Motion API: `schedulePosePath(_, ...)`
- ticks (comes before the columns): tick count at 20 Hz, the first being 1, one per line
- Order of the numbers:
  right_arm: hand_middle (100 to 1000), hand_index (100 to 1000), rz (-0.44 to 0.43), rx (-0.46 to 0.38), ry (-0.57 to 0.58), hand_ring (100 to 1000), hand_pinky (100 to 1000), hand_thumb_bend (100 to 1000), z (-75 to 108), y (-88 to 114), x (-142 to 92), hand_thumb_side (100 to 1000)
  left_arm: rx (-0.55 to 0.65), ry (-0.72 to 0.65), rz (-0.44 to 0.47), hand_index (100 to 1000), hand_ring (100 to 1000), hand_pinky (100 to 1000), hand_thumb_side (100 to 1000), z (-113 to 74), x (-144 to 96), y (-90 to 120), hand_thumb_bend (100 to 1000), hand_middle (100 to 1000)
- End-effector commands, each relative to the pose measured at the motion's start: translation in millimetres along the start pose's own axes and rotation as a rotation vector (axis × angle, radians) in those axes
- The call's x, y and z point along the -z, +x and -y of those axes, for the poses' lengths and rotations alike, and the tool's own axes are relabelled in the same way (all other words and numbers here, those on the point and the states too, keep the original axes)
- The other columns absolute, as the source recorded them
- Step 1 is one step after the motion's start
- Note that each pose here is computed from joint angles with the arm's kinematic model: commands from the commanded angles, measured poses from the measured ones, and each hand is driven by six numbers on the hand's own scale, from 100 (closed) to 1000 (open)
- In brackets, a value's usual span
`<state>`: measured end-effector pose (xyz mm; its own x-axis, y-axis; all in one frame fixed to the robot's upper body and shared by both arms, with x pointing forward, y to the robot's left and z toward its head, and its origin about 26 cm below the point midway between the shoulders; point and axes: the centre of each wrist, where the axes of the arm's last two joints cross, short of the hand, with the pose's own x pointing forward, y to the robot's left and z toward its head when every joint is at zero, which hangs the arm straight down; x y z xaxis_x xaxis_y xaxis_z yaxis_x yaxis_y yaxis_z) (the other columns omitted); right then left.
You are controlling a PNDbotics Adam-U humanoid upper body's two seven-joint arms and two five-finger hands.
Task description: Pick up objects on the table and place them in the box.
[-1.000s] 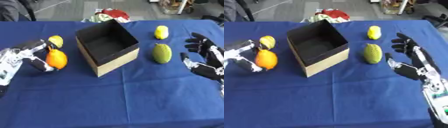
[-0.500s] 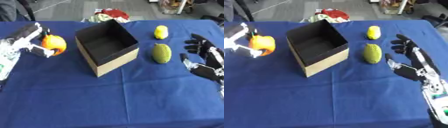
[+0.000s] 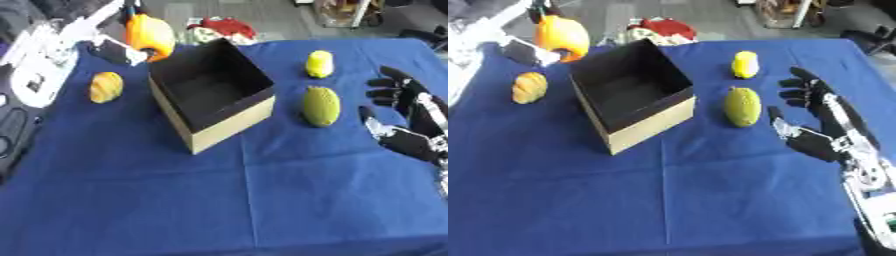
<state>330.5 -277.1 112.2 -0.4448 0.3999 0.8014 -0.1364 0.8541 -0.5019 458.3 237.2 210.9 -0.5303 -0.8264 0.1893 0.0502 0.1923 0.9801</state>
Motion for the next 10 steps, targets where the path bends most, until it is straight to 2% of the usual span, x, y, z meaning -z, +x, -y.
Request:
schedulePosePath(1,800,962,0.034,-0.007,-0.001,799,821,219,4.8,8,5,125,0.013,0.002,0.069,730,576,700,140,-2.8,12,7,474,571)
schedulePosePath(2,799,963,0.035,-0.004,-0.001,799,821,212,4.5,8,6,127,0.011,0.004,0.088,753,605,716,208,-1.8,14,10,554,600)
schedulePosePath(3,799,963,0.035,-0.003,-0.001,799,821,211,4.1,8,6,127,0.006,0.014,0.104,764,618,723,237,-2.0,16,12,587,613)
schedulePosePath(5,799,963,0.035,-0.002,0.000,798,821,207,3.8,8,6,128,-0.002,0.040,0.120,837,685,752,340,-4.6,16,14,720,691)
schedulePosePath(6,799,962,0.035,-0.002,-0.001,798,822,202,3.8,8,6,129,-0.002,0.052,0.125,886,715,766,411,-6.7,15,14,817,732)
schedulePosePath(8,798,962,0.033,-0.003,-0.001,797,821,201,4.0,8,6,130,0.003,0.067,0.133,936,754,790,463,-11.5,13,15,913,784)
schedulePosePath(10,798,963,0.031,-0.003,-0.002,797,821,199,4.0,7,5,131,0.009,0.082,0.137,939,764,797,483,-18.2,8,14,942,798)
